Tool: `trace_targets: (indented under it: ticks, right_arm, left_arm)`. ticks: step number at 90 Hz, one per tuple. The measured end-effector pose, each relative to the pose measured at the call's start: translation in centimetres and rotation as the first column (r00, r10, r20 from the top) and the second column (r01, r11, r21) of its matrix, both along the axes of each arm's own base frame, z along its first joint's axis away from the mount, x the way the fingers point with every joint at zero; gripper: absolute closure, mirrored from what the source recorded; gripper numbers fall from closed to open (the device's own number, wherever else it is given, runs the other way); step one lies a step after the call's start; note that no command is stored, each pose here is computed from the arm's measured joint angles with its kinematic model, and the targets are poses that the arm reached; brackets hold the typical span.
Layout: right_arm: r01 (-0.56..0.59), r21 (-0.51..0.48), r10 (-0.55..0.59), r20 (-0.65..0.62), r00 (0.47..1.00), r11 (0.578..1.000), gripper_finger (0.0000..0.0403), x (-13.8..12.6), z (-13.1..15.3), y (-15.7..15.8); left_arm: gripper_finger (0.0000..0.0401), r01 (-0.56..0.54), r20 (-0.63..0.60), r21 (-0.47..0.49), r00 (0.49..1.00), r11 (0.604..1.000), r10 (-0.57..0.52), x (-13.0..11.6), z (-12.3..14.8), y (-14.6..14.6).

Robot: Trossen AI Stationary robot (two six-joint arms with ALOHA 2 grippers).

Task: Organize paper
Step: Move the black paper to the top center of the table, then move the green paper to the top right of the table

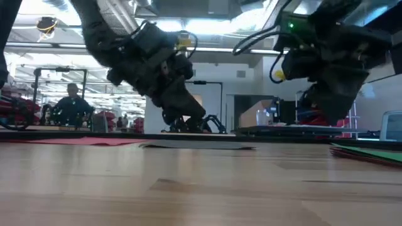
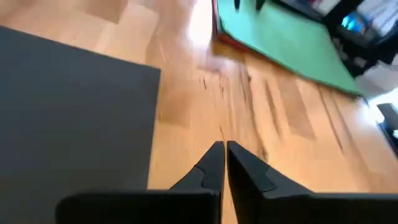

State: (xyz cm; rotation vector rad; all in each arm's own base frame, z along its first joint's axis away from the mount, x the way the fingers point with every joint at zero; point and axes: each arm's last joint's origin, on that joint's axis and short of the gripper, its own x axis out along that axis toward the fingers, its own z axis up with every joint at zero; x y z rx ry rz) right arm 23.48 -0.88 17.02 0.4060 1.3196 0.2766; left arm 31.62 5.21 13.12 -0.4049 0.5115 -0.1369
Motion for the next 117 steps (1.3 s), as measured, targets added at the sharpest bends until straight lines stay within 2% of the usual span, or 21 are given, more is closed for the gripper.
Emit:
trace_targets:
  ticks: [9,19,39,55,66,81,117]
  right_arm:
    - [0.006,-0.03,-0.006,-0.009,1.0,1.0,0.0305,0.3,-0.6,-0.1]
    - [0.008,-0.04,-0.008,-0.02,1.0,0.999,0.0305,0.7,-1.4,-0.2]
    - [0.005,-0.032,-0.008,-0.089,0.996,0.999,0.0305,0.9,-2.8,-0.2]
    - [-0.021,0.0,0.021,-0.098,0.995,1.0,0.0309,1.0,-3.2,-0.1]
    - [-0.019,-0.015,0.018,-0.101,0.995,1.0,0.0333,1.0,-3.2,-0.1]
    - [-0.053,-0.027,0.05,-0.089,0.995,0.998,0.0395,0.9,-3.2,-0.2]
    - [-0.063,-0.074,0.054,-0.116,0.992,0.995,0.0402,0.7,-3.3,-0.3]
  left_arm:
    - [0.0401,-0.004,0.044,0.009,0.999,1.0,0.004,-0.4,-0.2,-0.1]
    - [0.0401,-0.03,0.035,0.022,0.999,0.999,0.029,-0.7,-0.5,0.0]
    - [0.0401,-0.059,0.01,0.031,0.998,0.998,0.059,-1.4,-1.1,0.3]
    - [0.0401,-0.083,-0.004,0.041,0.997,0.996,0.083,-1.7,-1.4,0.4]
    - [0.0401,-0.083,-0.001,0.041,0.996,0.996,0.084,-1.7,-1.4,0.5]
    - [0.0401,-0.084,0.022,0.044,0.996,0.995,0.083,-1.6,-1.2,0.5]
    - [0.0401,-0.084,0.031,0.045,0.996,0.995,0.083,-1.5,-1.1,0.5]
